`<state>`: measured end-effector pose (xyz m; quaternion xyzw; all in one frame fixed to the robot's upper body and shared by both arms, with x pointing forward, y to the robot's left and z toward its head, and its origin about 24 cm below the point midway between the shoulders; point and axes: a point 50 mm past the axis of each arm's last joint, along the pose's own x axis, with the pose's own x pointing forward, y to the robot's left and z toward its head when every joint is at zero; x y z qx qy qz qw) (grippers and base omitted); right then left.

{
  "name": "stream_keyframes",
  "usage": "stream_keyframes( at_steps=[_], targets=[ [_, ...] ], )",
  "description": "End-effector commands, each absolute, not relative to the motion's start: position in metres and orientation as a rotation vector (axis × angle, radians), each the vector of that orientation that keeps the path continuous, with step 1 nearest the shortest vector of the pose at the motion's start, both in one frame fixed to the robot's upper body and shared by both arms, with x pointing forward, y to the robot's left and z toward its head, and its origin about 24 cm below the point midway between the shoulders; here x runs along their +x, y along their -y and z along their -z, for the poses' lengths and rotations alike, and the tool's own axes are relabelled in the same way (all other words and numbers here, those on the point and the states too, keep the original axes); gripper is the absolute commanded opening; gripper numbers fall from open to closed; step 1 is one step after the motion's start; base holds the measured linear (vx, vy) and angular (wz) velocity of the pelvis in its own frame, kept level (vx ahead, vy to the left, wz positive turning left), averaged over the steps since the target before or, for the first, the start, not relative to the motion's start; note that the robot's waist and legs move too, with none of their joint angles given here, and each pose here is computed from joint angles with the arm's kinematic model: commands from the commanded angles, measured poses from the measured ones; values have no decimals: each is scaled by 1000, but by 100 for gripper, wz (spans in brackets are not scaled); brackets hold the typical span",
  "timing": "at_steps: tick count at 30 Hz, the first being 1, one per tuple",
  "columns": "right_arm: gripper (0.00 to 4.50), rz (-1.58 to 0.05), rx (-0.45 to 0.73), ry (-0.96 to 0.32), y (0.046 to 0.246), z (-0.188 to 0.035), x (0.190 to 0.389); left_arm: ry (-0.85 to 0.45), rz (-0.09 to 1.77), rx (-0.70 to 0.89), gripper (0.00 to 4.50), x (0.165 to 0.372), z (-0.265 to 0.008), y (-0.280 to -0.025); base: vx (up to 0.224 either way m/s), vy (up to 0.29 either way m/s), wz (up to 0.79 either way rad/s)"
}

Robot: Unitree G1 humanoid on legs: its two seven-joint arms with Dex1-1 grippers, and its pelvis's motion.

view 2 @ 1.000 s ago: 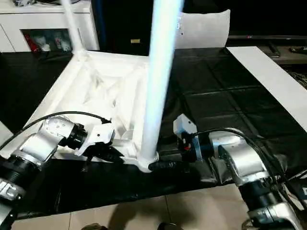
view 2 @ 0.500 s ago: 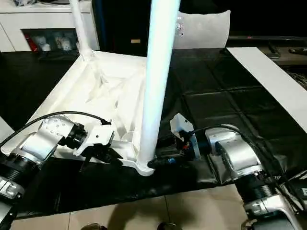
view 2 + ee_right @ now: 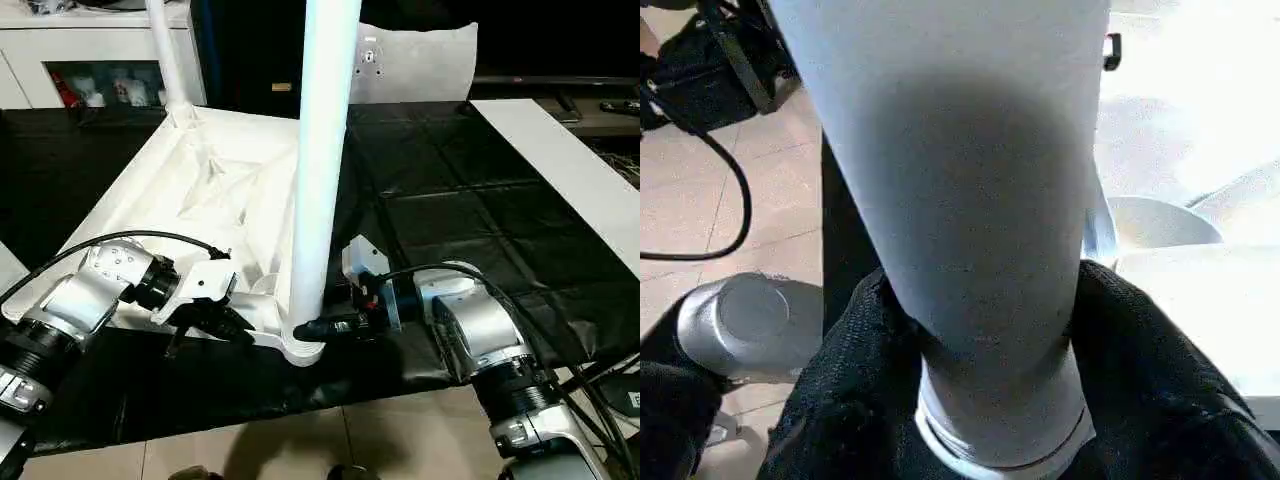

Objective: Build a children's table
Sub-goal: Rotate leg to tighten

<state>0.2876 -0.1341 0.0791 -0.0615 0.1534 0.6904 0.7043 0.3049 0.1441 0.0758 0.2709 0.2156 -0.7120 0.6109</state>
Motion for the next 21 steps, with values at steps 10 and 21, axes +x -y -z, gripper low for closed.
stream_keyframes(
  at_steps=[10, 21],
  targets=[
    [195, -1245, -1, -303, 110, -71, 284, -459, 1465, 474, 0, 310, -82, -115, 0, 0, 0],
    [193, -646, 127, -285, 67, -67, 311, -358, 1111, 300, 0, 329, -90, -53, 0, 0, 0]
  ],
)
